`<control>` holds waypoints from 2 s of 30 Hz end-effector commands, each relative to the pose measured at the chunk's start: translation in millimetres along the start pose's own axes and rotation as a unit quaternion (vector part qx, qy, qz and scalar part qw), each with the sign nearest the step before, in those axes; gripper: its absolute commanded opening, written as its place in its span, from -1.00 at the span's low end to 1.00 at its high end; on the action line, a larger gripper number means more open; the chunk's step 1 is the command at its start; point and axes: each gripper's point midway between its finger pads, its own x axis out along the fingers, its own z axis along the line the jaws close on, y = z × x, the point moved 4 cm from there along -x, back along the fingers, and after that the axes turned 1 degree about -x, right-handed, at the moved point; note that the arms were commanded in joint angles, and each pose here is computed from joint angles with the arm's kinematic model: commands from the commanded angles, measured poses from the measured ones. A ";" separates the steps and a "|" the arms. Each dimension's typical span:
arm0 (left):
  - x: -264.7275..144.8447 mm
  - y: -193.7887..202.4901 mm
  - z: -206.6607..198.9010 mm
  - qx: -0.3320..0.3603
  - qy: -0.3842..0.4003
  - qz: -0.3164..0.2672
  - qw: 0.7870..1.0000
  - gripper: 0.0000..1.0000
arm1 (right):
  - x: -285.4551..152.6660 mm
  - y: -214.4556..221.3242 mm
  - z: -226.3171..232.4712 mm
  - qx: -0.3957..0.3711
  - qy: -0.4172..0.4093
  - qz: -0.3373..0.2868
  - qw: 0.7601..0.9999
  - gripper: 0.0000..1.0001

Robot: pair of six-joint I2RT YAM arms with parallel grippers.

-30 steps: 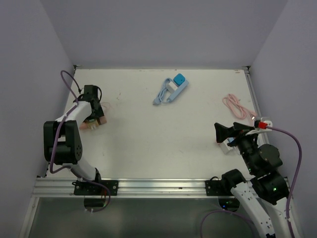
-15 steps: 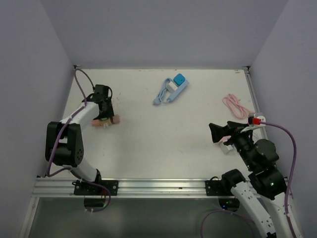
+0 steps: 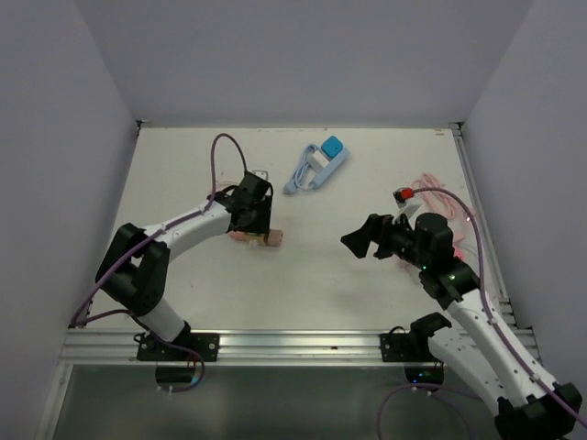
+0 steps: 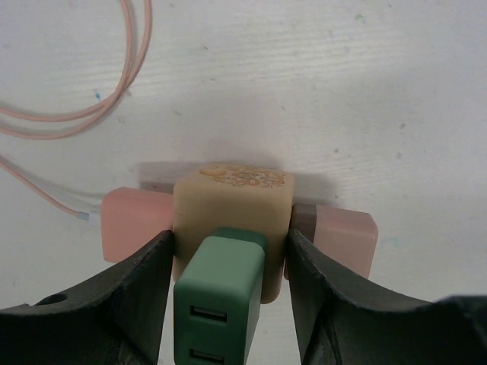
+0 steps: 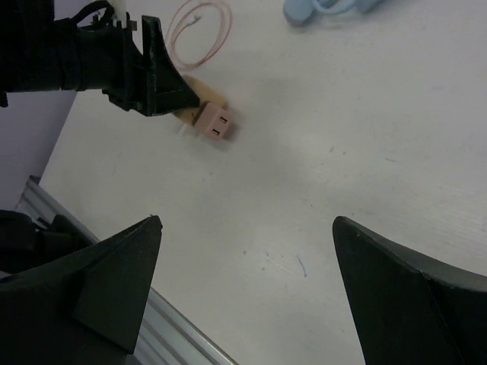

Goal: Pull the plug off the socket

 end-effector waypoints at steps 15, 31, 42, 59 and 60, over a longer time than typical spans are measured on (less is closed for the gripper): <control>-18.2 8.2 -57.4 0.003 0.043 -0.028 0.999 -0.13 | 120.0 55.9 18.2 0.214 -0.104 0.075 0.968 0.98; -20.0 14.4 -56.0 -0.005 0.030 -0.032 0.999 -0.13 | 193.0 106.0 44.5 0.244 -0.160 0.128 0.948 0.36; -14.9 17.8 -54.1 -0.012 0.019 -0.030 0.999 -0.14 | 203.5 122.0 39.3 0.241 -0.154 0.140 0.948 0.11; -7.8 25.2 -27.0 -0.011 -0.070 -0.032 0.997 -0.17 | 190.4 128.3 28.6 0.240 -0.154 0.137 0.949 -1.00; -7.0 25.8 -24.5 -0.010 -0.079 -0.033 0.996 -0.17 | 188.5 128.3 26.5 0.244 -0.155 0.134 0.948 -1.00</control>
